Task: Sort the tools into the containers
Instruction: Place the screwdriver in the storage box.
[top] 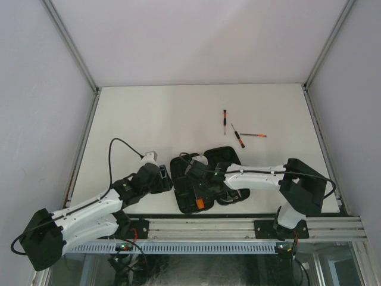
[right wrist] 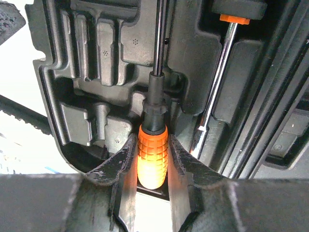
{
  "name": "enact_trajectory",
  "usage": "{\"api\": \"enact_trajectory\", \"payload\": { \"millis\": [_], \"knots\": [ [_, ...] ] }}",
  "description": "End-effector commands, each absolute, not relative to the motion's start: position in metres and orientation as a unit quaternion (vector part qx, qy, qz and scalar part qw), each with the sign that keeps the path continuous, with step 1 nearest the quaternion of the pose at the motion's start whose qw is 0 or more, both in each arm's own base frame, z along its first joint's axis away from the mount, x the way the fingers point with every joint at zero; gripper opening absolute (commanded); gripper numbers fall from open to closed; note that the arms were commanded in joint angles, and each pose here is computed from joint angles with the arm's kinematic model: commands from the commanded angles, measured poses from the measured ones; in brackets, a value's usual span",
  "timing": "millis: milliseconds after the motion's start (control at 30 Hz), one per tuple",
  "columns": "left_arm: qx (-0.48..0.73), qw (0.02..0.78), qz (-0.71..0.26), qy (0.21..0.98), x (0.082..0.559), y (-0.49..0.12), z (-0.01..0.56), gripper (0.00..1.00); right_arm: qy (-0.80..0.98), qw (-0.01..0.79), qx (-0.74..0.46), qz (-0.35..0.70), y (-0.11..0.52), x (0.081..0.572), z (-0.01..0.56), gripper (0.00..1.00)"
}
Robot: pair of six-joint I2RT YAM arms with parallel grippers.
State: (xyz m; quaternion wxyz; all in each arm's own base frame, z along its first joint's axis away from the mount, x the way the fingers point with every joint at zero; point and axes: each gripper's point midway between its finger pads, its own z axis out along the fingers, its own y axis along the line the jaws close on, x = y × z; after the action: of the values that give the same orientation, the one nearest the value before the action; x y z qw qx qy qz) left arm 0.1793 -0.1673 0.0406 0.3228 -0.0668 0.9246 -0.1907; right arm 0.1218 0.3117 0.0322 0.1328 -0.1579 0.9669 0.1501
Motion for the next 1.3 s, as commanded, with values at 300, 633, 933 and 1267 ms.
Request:
{"api": "enact_trajectory", "payload": {
  "millis": [300,633,933,1267],
  "knots": [
    [-0.063,0.354,-0.219,0.907,0.193,-0.18,0.066,0.63,0.964,0.135,-0.158,0.168,0.324,0.12,0.044,0.32],
    [-0.066,0.377,-0.204,0.901,0.196,-0.169,0.077,0.64,0.954,0.17,-0.156,0.192,0.327,0.126,0.07,0.43],
    [-0.058,0.396,-0.188,0.897,0.203,-0.164,0.092,0.64,0.947,0.195,-0.156,0.204,0.325,0.128,0.088,0.47],
    [-0.054,0.402,-0.183,0.896,0.206,-0.162,0.097,0.64,0.946,0.195,-0.166,0.197,0.327,0.127,0.082,0.31]
  ]
}}
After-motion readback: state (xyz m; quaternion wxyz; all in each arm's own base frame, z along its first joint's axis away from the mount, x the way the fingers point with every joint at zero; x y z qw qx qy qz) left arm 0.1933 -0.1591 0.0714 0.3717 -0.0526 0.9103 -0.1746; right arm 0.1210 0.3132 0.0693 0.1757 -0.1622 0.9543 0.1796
